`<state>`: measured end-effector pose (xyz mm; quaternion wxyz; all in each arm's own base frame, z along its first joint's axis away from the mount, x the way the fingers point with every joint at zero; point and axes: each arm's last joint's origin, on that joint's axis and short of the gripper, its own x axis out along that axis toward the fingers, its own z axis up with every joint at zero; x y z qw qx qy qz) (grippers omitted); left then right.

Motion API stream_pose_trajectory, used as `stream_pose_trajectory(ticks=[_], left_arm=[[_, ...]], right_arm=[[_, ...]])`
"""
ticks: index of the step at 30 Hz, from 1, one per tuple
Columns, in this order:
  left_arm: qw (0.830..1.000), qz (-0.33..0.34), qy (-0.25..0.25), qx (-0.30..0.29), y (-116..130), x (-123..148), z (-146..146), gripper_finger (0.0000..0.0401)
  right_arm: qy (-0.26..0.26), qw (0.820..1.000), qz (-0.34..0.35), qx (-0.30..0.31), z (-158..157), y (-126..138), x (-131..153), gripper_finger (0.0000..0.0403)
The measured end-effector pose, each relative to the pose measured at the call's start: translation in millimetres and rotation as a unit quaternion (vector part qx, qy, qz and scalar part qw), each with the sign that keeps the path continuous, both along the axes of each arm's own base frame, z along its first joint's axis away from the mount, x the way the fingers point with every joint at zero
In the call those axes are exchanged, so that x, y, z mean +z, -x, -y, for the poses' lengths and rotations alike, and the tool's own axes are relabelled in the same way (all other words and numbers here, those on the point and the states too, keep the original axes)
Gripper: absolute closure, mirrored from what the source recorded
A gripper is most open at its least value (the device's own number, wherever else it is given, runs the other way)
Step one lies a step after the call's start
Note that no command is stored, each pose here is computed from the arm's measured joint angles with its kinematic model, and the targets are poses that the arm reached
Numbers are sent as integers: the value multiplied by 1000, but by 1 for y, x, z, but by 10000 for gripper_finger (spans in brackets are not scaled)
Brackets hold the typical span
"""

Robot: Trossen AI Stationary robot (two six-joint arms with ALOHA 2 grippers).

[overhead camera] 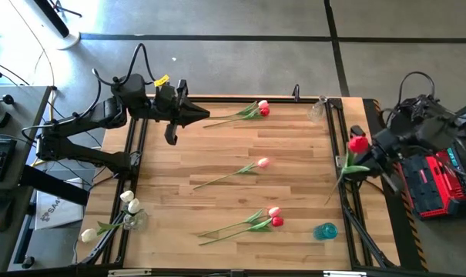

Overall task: Sort flowers into vase by color
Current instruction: Put the middle red flower into the blue vase

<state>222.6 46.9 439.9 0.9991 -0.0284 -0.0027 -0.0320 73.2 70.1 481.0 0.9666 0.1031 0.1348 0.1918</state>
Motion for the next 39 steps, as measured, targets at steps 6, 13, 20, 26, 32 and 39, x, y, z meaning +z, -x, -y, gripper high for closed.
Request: stream_pose_trajectory(ticks=[6,13,20,26,32,39], left_arm=[[1000,0,0,0,0,0,0,391],[1000,0,0,0,0,0,0,391],[1000,0,0,0,0,0,0,391],[1000,0,0,0,0,0,0,391],[1000,0,0,0,0,0,0,391],[1000,0,0,0,0,0,0,391]], right_arm=[[22,997,8,79,5,20,-1,403],[19,989,15,149,-1,31,-21,403],[-5,982,42,184,-15,36,-65,403],[9,986,35,163,-19,35,-101,403],[1,987,19,158,-27,34,-127,403],[14,988,7,151,-27,33,-144,403]])
